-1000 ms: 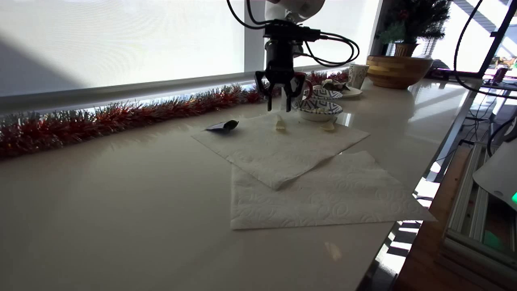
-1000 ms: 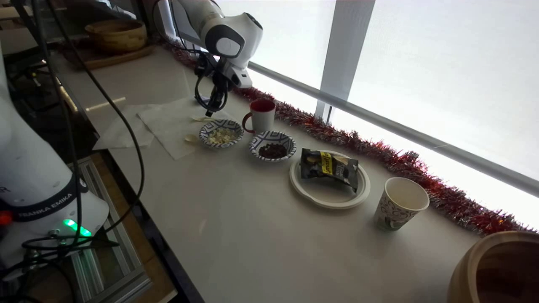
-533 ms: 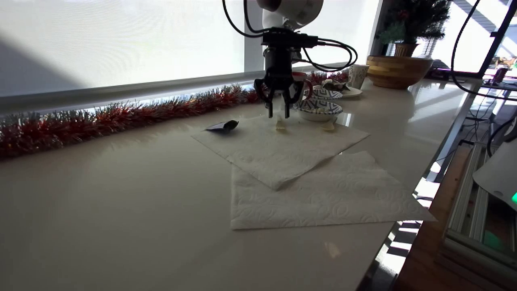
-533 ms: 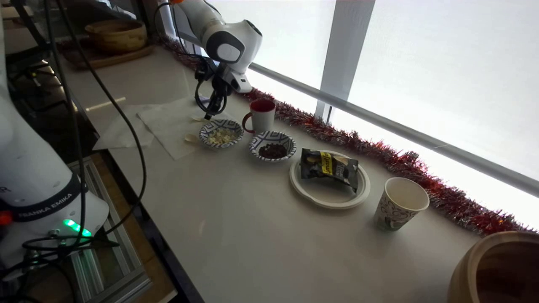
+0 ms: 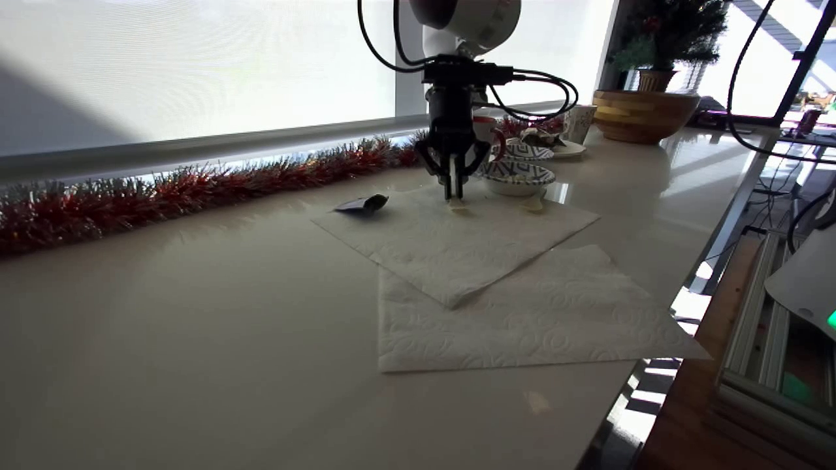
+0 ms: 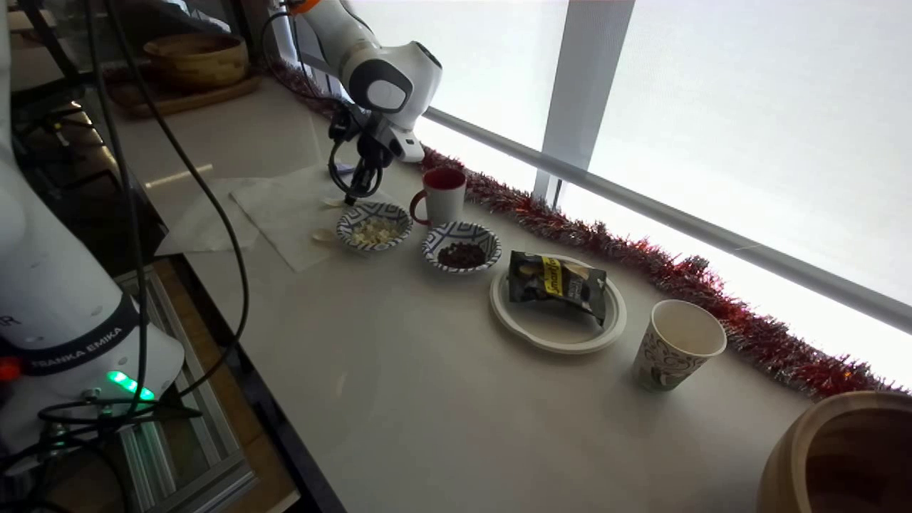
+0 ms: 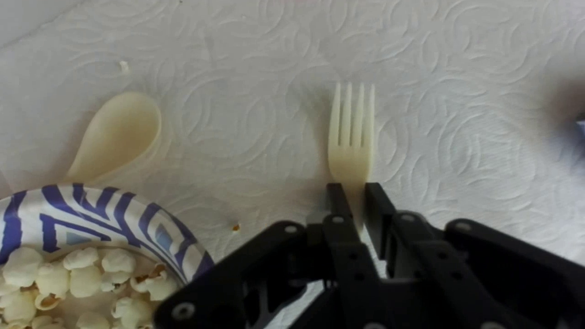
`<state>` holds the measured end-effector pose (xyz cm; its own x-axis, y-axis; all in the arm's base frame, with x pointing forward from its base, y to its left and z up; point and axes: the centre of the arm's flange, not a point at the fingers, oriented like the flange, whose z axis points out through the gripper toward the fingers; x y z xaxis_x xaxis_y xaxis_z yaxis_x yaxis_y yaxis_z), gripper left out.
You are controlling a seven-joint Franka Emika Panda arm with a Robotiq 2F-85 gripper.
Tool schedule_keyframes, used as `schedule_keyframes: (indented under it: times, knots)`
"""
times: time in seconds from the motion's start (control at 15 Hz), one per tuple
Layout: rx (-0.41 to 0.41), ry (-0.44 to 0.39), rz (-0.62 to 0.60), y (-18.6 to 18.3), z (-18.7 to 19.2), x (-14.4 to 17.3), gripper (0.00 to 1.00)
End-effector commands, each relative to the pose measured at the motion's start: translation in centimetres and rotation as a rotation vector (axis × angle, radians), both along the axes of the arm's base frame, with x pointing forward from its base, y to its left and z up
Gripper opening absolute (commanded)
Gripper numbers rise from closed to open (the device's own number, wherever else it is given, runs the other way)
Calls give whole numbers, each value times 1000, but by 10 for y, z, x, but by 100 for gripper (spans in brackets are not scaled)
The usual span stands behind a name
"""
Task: Use the white fork to place one object from the bowl on the left into the mug.
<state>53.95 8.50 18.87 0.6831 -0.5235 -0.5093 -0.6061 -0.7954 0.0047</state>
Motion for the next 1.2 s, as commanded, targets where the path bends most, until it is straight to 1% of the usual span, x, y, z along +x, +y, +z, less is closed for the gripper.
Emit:
schedule_keyframes:
  times: [0.0, 0.13, 0.33, 0.47, 0.6, 0.73, 0.93, 1.0, 1.07, 1.13]
  knots:
    - [-35, -15, 33, 20, 26, -9, 3]
    - [-82, -36, 79, 43, 49, -29, 6]
    - [-219, -127, 131, 79, 78, -64, 6]
    - [-302, -182, 162, 88, 95, -78, 5]
    - [-388, -243, 195, 88, 122, -91, 5]
    - [-467, -317, 214, 82, 153, -97, 5]
    - [-568, -454, 237, 73, 206, -102, 5]
    - [-591, -501, 269, 69, 218, -106, 5]
    - [-622, -526, 327, 65, 232, -110, 5]
    - [-645, -586, 330, 54, 239, -115, 4]
